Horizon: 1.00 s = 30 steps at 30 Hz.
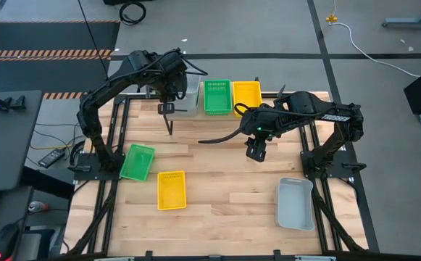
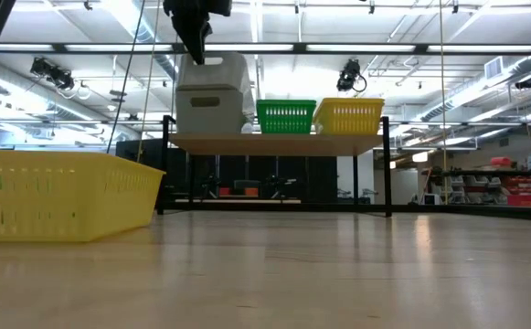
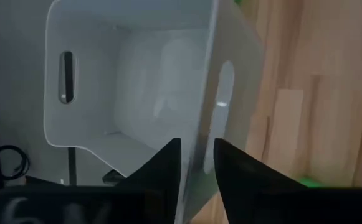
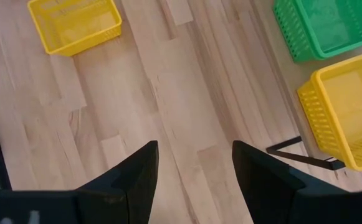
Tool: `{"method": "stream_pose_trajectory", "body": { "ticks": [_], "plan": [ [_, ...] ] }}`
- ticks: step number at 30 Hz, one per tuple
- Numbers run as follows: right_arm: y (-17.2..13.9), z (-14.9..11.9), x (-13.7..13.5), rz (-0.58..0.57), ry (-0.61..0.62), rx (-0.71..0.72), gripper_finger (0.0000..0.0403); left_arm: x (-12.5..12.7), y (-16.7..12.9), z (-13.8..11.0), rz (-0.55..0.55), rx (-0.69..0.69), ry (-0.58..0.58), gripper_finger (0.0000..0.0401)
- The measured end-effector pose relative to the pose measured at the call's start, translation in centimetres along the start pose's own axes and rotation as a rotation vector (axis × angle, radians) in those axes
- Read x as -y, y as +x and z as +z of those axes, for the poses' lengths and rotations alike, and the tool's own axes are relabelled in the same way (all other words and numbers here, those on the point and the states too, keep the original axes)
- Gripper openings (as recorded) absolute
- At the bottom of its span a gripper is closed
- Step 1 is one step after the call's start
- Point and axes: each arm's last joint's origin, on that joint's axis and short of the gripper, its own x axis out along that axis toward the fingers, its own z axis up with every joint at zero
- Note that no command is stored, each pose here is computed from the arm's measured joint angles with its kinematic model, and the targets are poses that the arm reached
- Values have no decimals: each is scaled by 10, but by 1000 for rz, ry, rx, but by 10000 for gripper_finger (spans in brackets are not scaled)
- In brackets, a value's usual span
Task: Stack baskets on shelf by color
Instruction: Stack the left gray bin on top of the gray bin on the shelf
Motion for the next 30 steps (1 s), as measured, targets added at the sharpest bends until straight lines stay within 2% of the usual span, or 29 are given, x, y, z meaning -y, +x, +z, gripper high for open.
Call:
{"method": "stream_pose_trajectory", "body": {
  "ticks": [6, 9, 15, 21, 24, 28, 30],
  "plan": [
    [0, 0, 0, 0, 0, 0, 211, 1, 0, 1, -7, 3, -19, 74],
    [0, 0, 0, 0, 0, 0, 211, 3, 0, 2, -56, 29, -22, 67],
    [0, 0, 0, 1, 0, -1, 211, 6, -1, 4, -129, 64, -67, 81],
    [0, 0, 0, 2, 0, -1, 211, 7, -1, 4, -109, 54, -69, 93],
    [0, 0, 0, 2, 7, -1, 211, 9, -1, 5, -84, 44, -48, 69],
    [0, 0, 0, 2, 8, -1, 211, 15, -2, 8, -93, 47, -27, 17],
    [0, 0, 0, 2, 8, -1, 211, 17, -2, 9, -87, 49, -18, 9]
  ]
}}
